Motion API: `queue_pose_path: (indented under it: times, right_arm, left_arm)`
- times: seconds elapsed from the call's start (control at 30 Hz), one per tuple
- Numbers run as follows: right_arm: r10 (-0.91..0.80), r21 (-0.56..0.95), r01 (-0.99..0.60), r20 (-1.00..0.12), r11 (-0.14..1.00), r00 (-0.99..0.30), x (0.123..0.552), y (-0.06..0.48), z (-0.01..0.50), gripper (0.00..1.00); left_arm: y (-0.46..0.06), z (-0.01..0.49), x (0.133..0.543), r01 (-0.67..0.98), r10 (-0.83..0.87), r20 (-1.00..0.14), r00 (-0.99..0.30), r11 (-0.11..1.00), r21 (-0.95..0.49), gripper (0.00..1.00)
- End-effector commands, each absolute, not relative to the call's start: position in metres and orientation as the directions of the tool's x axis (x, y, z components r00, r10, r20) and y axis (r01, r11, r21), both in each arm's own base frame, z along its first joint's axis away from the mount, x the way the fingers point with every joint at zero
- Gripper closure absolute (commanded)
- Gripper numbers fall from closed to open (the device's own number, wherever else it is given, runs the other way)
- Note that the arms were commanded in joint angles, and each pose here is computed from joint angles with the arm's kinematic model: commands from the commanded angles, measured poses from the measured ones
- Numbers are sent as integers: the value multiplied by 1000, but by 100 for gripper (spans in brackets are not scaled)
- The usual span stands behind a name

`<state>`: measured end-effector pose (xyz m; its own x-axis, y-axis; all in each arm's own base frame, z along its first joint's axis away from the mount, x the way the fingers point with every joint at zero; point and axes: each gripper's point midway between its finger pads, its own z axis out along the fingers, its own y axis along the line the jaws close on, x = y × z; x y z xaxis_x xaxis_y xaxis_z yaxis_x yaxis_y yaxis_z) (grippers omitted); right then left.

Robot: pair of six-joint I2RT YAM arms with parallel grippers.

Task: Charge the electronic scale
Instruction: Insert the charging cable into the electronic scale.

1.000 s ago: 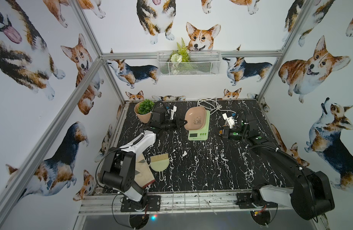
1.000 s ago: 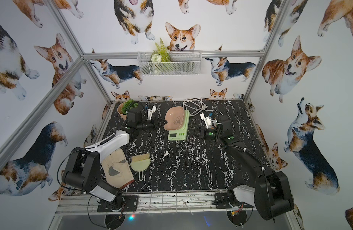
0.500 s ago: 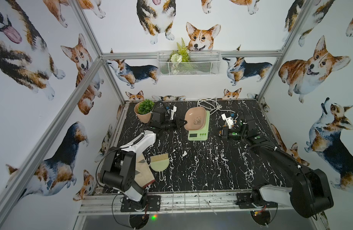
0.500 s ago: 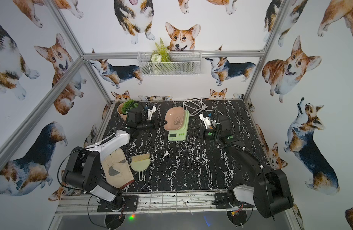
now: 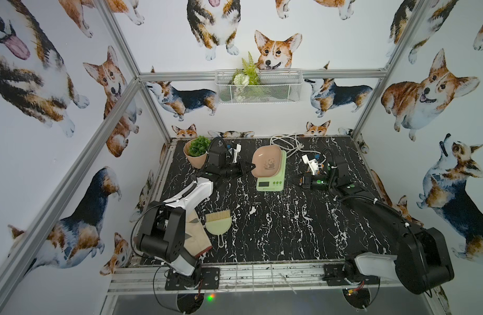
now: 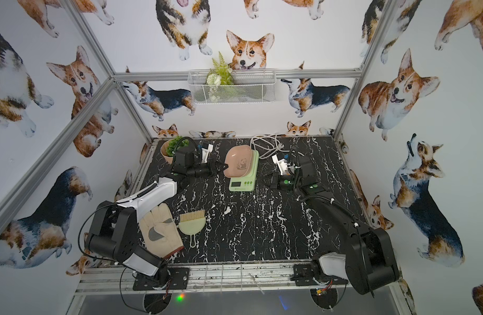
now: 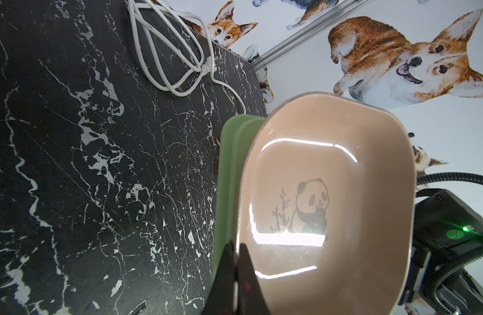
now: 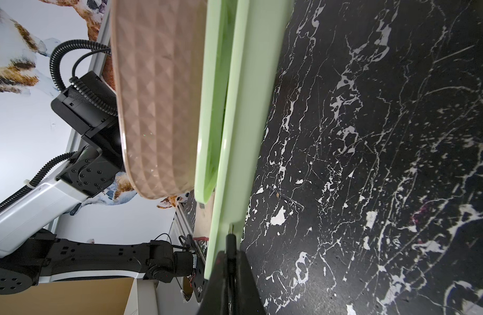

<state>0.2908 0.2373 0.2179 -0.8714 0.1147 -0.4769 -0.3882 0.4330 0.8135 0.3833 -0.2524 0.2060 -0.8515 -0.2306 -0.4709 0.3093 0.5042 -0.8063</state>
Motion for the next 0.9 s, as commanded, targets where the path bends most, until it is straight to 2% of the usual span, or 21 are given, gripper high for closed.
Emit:
queue_pose_path:
  times: [0.0, 0.43, 0.87]
  right_arm:
    - [104, 828, -370, -450, 422, -887, 289, 240, 217, 100]
    - [93, 854, -278, -351, 439, -932, 292, 244, 202, 100]
    - [109, 847, -320, -399, 425, -910, 296, 247, 211, 100]
  left_arm:
    - [-257, 226, 382, 370, -220, -509, -832, 463, -805, 100]
    - [-255, 232, 378, 413, -204, -551, -809, 470, -780, 100]
    - [-257, 241, 373, 444, -209, -574, -792, 447, -776, 100]
